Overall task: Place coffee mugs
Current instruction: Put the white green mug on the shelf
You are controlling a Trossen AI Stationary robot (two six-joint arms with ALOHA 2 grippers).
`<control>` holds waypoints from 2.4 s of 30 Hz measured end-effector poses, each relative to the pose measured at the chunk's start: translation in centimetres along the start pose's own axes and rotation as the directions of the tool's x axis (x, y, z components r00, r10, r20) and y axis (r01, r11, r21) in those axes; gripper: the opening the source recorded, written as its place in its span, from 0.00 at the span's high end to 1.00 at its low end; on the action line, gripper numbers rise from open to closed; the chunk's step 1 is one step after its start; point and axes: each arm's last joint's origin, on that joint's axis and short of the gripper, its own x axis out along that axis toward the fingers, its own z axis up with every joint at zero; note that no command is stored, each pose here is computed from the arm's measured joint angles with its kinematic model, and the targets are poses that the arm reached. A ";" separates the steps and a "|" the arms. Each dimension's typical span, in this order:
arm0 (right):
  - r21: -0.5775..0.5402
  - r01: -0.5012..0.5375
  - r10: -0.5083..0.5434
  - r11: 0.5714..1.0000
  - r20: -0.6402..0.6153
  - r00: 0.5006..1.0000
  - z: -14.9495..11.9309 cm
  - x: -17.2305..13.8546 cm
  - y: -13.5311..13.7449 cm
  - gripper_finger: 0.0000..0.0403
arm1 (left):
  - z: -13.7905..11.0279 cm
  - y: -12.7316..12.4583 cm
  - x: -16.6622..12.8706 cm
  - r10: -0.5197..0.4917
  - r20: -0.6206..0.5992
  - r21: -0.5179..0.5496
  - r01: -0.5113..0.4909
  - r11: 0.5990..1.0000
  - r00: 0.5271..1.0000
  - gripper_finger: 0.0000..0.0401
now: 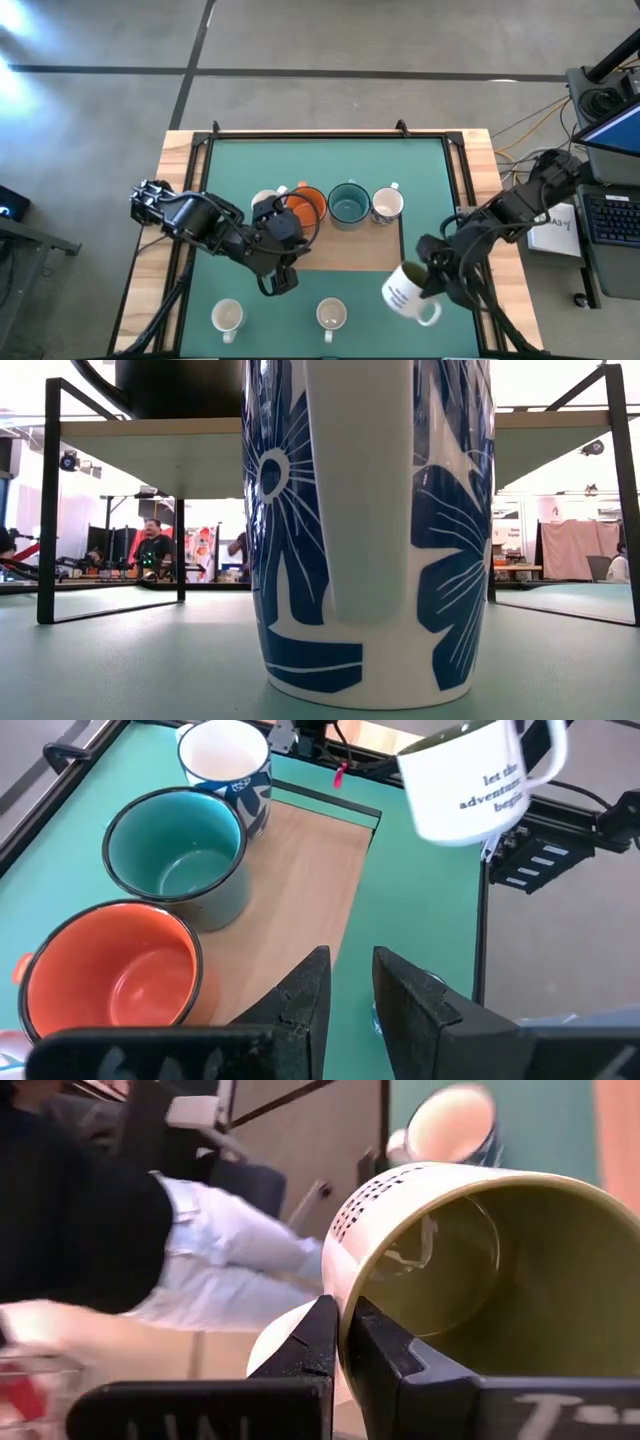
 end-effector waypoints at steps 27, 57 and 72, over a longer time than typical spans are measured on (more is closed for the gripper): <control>-0.599 0.205 -0.390 0.774 -0.197 0.899 4.4 2.5 0.0 0.98 | 0.4 -0.2 0.0 -0.021 0.035 -0.082 0.024 0.996 0.999 0.85; -0.848 0.063 -0.573 0.526 -0.300 0.763 6.7 4.9 -1.4 0.98 | 1.0 -0.5 0.1 -0.010 0.113 -0.149 0.027 0.988 0.993 0.85; -0.743 0.176 -0.586 0.646 -0.335 0.738 6.4 5.9 -2.0 0.98 | 0.9 -0.5 0.1 -0.011 0.113 -0.140 0.027 0.990 0.994 0.85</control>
